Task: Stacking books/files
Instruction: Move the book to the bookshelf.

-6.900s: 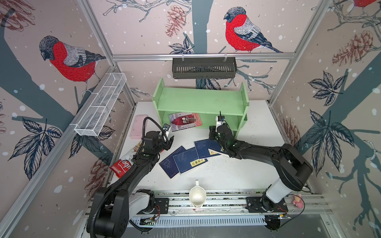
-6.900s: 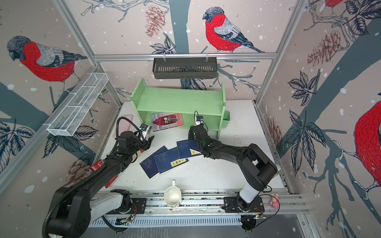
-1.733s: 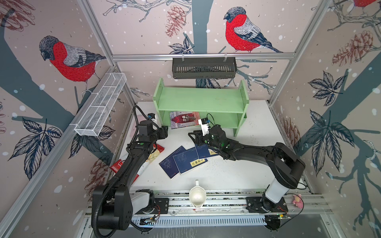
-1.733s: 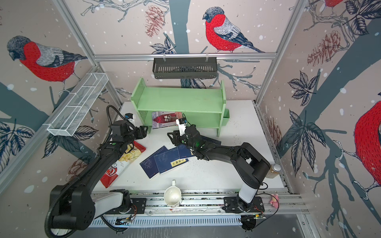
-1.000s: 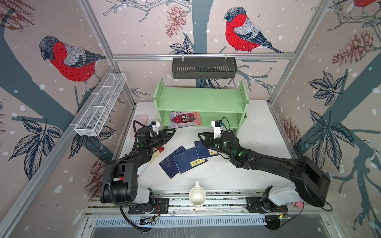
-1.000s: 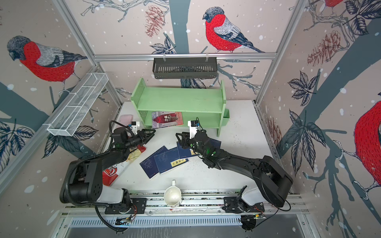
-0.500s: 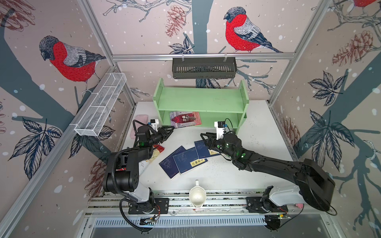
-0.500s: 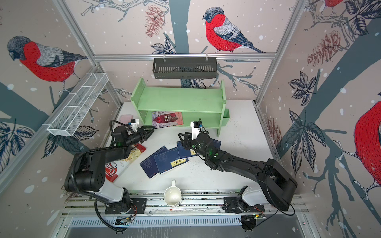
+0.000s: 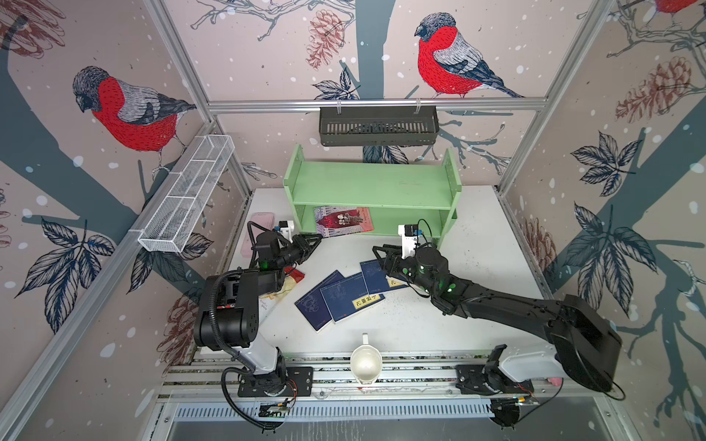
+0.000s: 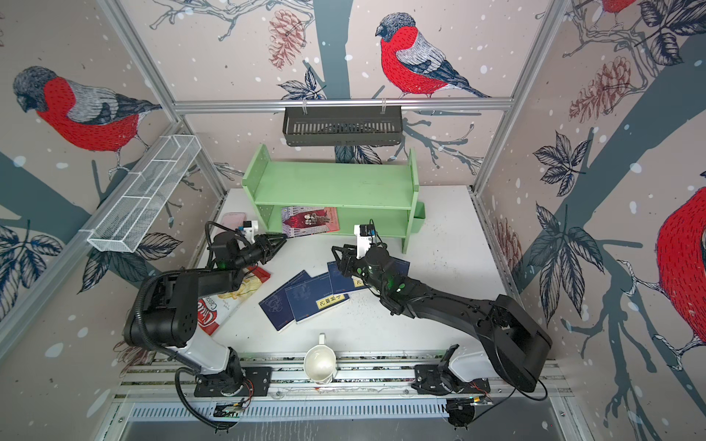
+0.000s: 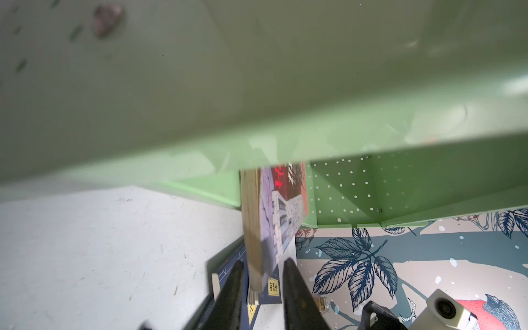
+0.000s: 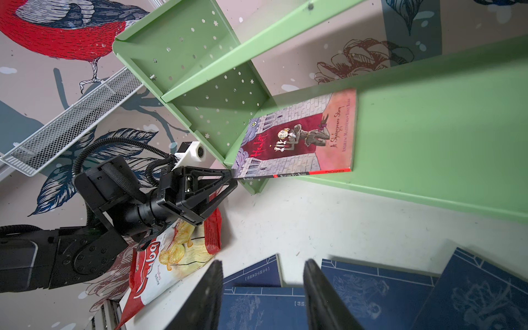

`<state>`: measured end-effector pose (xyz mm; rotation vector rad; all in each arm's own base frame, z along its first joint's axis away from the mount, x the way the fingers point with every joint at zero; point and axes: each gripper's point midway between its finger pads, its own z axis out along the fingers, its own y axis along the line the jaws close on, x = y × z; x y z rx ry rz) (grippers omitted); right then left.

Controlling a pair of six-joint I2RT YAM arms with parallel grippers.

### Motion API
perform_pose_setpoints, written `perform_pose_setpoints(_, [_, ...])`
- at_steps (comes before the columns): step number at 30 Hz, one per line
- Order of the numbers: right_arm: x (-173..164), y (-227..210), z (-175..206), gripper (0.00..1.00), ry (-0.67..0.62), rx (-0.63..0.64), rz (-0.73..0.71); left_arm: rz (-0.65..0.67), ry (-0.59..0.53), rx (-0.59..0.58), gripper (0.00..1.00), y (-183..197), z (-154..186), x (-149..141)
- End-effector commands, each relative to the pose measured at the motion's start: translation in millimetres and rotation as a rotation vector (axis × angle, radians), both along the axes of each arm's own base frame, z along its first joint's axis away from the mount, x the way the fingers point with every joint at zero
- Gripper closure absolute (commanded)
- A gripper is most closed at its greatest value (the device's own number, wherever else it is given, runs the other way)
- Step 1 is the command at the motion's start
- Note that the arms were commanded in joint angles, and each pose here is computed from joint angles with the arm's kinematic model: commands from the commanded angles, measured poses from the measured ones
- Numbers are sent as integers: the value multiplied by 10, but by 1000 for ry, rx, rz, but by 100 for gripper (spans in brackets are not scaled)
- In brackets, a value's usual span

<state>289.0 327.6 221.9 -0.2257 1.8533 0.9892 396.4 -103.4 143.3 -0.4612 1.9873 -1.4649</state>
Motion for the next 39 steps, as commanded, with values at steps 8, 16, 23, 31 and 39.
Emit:
perform_pose_setpoints(8, [10,-48,61,52,-18,3,-11,17,-20,-5,92,25,57,84])
perform_pose_setpoints(16, [4,-53,37,52,-17,3,-7,39,-13,15,100,99,84,104])
perform_pose_setpoints(23, [12,-55,23,52,-16,12,-6,51,11,30,100,200,51,98])
perform_pose_setpoints(31, [20,-20,26,52,-17,16,4,75,22,74,100,322,14,101])
perform_pose_setpoints(39, [19,-32,25,52,-19,18,1,79,-3,86,74,351,79,105])
